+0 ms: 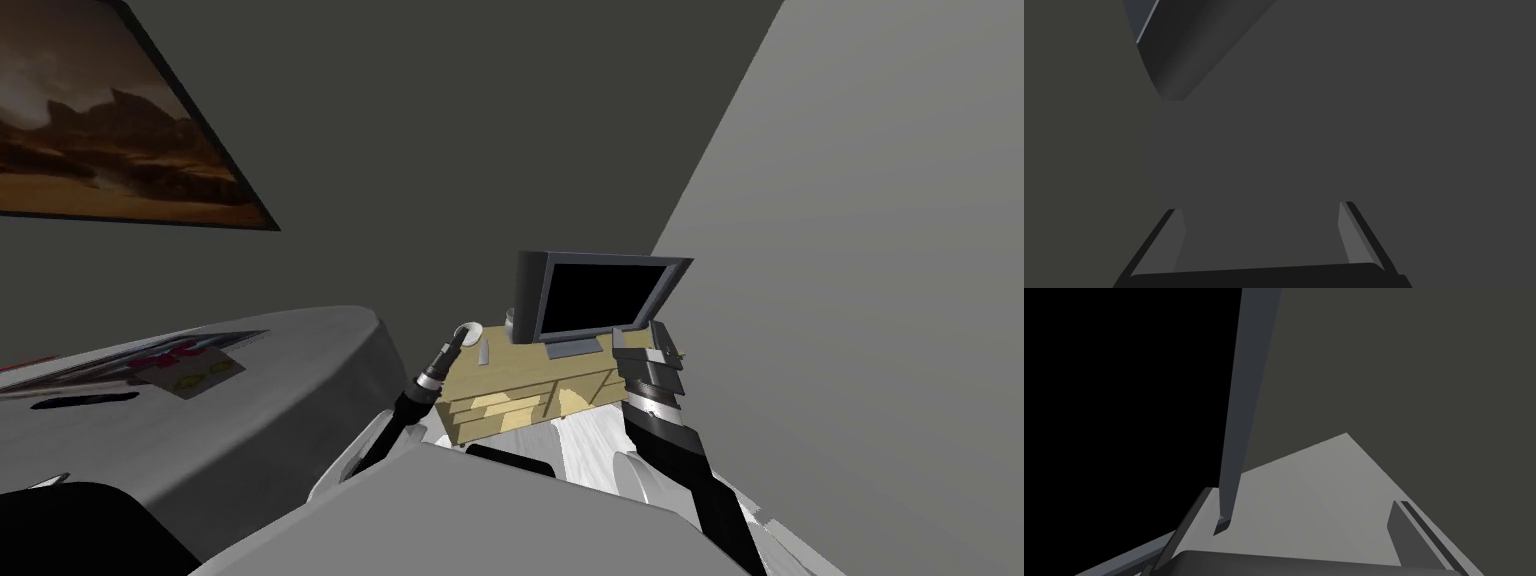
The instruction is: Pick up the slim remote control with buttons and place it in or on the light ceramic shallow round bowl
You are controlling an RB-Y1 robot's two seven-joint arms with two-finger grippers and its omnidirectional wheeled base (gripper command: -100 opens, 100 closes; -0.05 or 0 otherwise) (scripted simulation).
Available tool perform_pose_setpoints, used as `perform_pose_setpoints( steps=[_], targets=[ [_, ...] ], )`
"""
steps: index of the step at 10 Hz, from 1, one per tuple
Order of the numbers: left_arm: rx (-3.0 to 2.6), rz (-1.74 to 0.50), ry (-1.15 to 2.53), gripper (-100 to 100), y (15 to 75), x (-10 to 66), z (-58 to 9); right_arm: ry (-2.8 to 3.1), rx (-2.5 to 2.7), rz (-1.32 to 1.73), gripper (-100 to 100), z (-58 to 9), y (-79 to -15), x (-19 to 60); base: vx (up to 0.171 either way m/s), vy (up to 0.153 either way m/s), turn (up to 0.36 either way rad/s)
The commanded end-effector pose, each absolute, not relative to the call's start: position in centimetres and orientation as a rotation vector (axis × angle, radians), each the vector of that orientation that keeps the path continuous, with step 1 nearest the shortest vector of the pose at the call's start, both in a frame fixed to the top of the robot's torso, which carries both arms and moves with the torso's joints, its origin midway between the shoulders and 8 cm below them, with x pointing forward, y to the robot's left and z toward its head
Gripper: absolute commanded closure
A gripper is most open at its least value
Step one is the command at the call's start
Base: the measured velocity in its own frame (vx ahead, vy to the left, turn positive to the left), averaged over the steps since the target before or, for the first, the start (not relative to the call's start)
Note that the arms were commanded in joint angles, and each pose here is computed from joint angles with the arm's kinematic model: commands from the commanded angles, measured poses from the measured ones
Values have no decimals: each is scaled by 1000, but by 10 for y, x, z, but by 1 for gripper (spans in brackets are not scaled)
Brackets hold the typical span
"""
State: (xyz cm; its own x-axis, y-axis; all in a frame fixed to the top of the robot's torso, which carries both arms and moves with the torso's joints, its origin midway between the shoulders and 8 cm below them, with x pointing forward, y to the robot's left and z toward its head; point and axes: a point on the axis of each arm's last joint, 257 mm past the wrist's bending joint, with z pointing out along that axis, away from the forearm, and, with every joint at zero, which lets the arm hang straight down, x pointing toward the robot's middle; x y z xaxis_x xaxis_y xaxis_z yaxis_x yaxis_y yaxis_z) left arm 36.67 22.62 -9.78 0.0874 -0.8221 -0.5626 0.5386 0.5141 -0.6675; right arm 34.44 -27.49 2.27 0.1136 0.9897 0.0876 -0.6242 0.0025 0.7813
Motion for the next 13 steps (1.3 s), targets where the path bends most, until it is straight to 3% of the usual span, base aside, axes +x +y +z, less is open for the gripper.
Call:
perform_pose_setpoints(
  steps=[1,9,13],
  targets=[
    [-217,-975,1149,-100,218,365,-121,589,795,1387,0,23,-275,344,-10,-2,-409],
    [222,-724,1432,-100,213,346,-226,589,795,1387,0,23,-275,344,-3,-1,-253],
    [330,-660,1510,-100,220,338,-261,589,795,1387,0,23,-275,344,3,-1,-139]
  ],
)
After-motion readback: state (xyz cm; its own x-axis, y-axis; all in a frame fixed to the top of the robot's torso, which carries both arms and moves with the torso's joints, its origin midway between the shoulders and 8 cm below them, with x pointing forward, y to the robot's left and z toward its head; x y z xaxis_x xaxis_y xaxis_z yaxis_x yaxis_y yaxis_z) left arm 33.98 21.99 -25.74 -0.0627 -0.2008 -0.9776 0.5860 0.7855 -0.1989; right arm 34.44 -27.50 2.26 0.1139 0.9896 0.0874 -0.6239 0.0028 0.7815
